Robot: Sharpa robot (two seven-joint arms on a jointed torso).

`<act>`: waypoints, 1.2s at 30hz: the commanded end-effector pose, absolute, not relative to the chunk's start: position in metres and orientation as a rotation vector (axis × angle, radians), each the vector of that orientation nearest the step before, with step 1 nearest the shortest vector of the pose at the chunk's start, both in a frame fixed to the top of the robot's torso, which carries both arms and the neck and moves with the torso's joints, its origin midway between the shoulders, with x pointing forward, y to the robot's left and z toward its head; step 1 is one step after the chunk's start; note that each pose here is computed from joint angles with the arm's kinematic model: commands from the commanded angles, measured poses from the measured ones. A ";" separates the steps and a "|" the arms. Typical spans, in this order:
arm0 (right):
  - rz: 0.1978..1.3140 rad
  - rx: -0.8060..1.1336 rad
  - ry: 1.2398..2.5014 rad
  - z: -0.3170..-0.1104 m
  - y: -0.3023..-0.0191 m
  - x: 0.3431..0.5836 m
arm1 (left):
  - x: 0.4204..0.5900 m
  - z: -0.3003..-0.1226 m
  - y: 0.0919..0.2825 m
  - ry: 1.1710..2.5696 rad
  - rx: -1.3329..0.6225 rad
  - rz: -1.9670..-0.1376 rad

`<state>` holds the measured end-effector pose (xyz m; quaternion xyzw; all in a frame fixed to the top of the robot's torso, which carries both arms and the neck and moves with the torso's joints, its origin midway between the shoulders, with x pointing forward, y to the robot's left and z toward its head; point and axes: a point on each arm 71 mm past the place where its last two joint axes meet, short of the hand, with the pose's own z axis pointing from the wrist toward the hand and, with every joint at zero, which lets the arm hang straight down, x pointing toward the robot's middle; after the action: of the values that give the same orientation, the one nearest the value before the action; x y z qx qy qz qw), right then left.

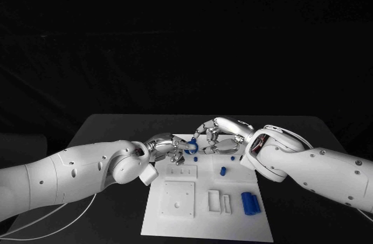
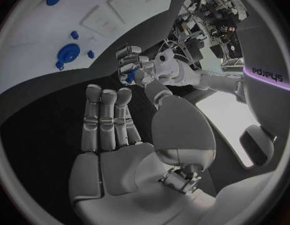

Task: Assemble the parts on the task board

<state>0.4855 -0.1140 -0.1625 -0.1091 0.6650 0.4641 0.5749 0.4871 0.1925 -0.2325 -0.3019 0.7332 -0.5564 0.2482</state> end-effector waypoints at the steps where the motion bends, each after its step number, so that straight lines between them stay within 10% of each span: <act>1: 1.103 -0.300 1.558 -0.163 -0.108 0.481 | 0.485 -0.230 0.188 2.004 -0.814 -1.573; 36: 1.110 -0.350 1.616 -0.172 -0.101 0.476 | 0.483 -0.231 0.185 2.029 -0.784 -1.567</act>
<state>0.4773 -0.1016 -0.1703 -0.1384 0.6777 0.4664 0.5514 0.4823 0.1858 -0.2322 -0.2884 0.7385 -0.5642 0.2304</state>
